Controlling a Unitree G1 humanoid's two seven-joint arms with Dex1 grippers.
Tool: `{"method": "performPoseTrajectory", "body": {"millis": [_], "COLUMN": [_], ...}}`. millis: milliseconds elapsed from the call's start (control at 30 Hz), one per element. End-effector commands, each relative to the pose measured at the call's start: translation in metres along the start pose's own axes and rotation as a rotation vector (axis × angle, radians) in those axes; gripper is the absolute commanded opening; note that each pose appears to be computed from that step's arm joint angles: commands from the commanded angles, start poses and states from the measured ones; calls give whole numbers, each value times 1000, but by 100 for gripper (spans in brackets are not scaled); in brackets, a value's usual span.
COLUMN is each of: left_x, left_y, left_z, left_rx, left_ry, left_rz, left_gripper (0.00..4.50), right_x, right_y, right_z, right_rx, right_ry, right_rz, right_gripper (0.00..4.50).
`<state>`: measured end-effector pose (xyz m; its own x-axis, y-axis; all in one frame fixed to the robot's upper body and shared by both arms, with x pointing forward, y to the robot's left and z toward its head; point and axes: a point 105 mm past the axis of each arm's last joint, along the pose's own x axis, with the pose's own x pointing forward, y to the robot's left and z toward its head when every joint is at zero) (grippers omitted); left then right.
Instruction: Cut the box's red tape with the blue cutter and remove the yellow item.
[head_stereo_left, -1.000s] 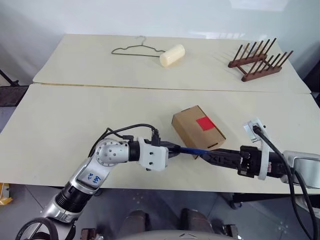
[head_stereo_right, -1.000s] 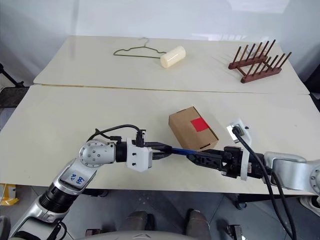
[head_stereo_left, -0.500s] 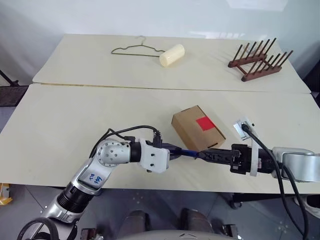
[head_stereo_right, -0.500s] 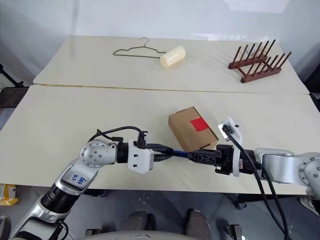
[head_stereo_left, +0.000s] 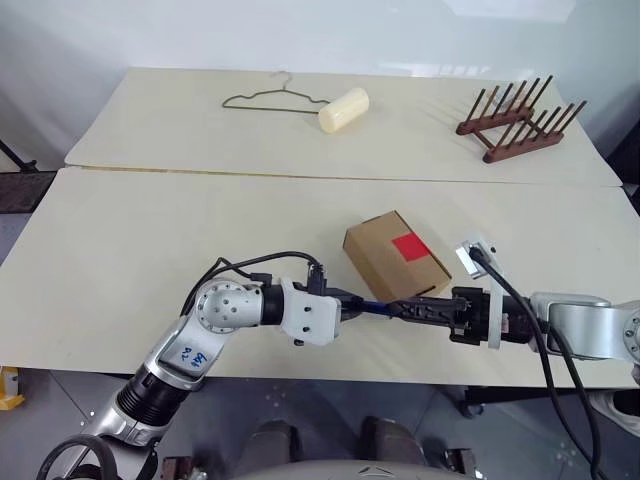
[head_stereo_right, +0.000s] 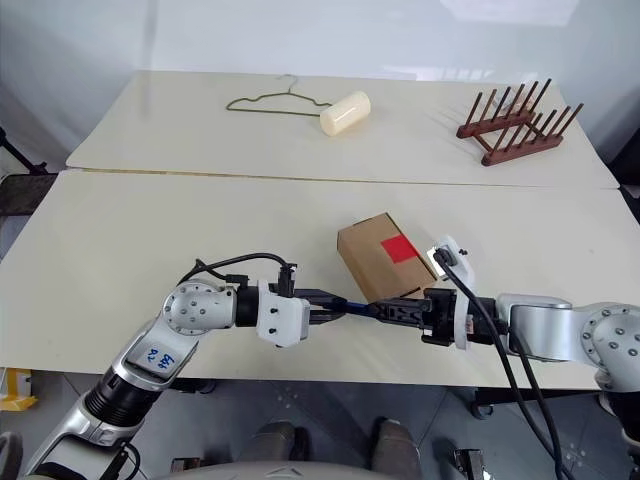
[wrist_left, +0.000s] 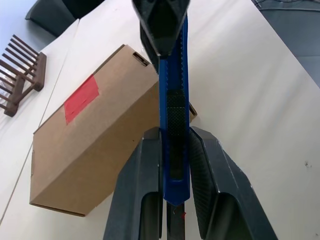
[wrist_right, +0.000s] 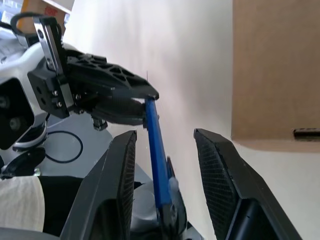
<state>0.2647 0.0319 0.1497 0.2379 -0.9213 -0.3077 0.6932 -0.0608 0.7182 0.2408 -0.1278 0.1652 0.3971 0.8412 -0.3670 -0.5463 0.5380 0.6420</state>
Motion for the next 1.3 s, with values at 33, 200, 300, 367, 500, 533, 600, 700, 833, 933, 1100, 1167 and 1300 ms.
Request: {"method": "performPoseTrajectory", "body": {"millis": [33,200,300,367,500,533,600,700,833,933,1100,1167,1300], "left_x": [-2,-3,-3,-3,-3,-4,-4,-4,-6,-18,-60,-82,-113], "left_y": [2,2,2,2,3,3,3,5,5,17,38,38,42], "left_z": [10,10,10,10,9,9,9,9,10,15,17,5,-16], "left_rx": [37,37,38,37,39,39,39,41,36,-46,-327,-435,-559], "left_ry": [-18,-14,-13,-13,-8,-7,-5,-4,-5,-63,-174,-142,-98], "left_rz": [6,6,5,4,3,4,4,8,8,91,229,248,310], "left_gripper": [46,46,46,46,46,46,46,46,46,79,233,291,350], "right_x": [0,2,3,3,3,3,3,3,1,-6,-35,-56,-92], "right_y": [6,7,6,6,5,7,8,6,5,7,23,34,34], "right_z": [1,1,1,1,-1,-4,-7,-6,-7,-10,2,10,12], "right_rx": [2,6,9,12,17,17,17,23,29,28,-9,-36,-53], "right_ry": [-2,-5,-9,-9,-2,16,30,28,39,67,33,-31,-85], "right_rz": [38,44,42,41,40,55,66,57,63,90,201,282,220], "right_gripper": [188,188,188,153,34,12,15,15,15,15,15,15,15]}}
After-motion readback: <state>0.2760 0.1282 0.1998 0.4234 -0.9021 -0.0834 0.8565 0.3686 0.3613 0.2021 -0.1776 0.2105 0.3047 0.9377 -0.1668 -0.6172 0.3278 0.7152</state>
